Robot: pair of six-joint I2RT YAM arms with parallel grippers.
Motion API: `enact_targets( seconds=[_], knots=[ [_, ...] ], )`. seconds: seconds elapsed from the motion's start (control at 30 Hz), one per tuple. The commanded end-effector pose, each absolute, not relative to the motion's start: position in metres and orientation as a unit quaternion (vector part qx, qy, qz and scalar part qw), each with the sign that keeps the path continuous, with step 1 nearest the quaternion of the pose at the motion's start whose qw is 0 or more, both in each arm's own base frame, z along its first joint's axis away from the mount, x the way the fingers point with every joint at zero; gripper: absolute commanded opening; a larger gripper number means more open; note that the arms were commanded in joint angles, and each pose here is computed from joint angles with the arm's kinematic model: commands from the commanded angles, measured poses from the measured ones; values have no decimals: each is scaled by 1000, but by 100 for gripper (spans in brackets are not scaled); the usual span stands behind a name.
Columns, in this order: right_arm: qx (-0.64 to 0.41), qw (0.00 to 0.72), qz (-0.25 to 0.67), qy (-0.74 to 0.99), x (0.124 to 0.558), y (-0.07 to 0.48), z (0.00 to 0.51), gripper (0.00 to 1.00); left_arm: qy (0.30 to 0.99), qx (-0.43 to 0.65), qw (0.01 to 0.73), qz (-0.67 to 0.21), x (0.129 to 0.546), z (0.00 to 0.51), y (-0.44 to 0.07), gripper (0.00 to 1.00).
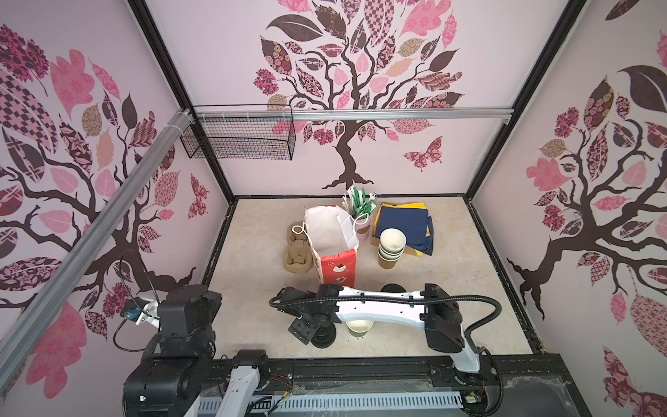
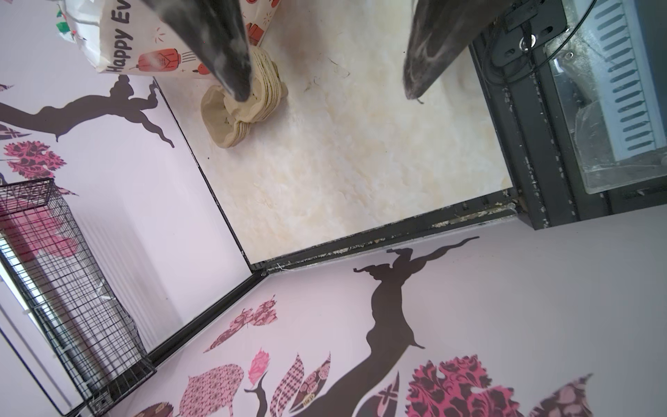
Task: Pack the takeout coffee
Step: 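Lower the right gripper onto a loose black lid and grasp it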
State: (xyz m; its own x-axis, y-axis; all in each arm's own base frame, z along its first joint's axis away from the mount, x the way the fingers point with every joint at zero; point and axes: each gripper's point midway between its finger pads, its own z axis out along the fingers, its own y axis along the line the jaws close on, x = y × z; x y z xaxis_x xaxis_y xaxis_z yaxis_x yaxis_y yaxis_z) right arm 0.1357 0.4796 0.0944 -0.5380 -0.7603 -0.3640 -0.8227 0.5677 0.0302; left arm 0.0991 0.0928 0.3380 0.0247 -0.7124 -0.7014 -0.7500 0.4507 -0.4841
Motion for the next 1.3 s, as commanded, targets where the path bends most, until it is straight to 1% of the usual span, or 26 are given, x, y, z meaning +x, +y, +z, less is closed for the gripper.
enact_targets(
  seconds=[0.0, 0.1, 0.23, 0.47, 0.8, 1.07, 1.17, 1.27],
  knots=[
    [-437, 143, 41, 887, 143, 472, 70, 84, 696, -530, 482, 37, 85, 337, 97, 69],
    [-428, 136, 22, 893, 146, 474, 61, 86, 698, -532, 479, 23, 86, 332, 93, 69],
    [-417, 147, 4, 897, 153, 472, 57, 88, 703, -529, 476, 10, 91, 328, 89, 68],
    [-416, 136, -2, 899, 153, 477, 47, 86, 708, -522, 476, -1, 97, 330, 85, 67],
    [-408, 121, -11, 905, 150, 474, 41, 87, 714, -519, 470, -3, 101, 326, 83, 67],
    [-401, 113, -7, 909, 148, 474, 38, 82, 717, -517, 467, -9, 105, 323, 81, 67],
    [-401, 108, -2, 910, 145, 475, 37, 78, 717, -517, 467, -7, 105, 323, 81, 67],
    [-399, 108, 0, 910, 145, 475, 38, 77, 717, -517, 468, -6, 106, 323, 82, 67]
  ],
)
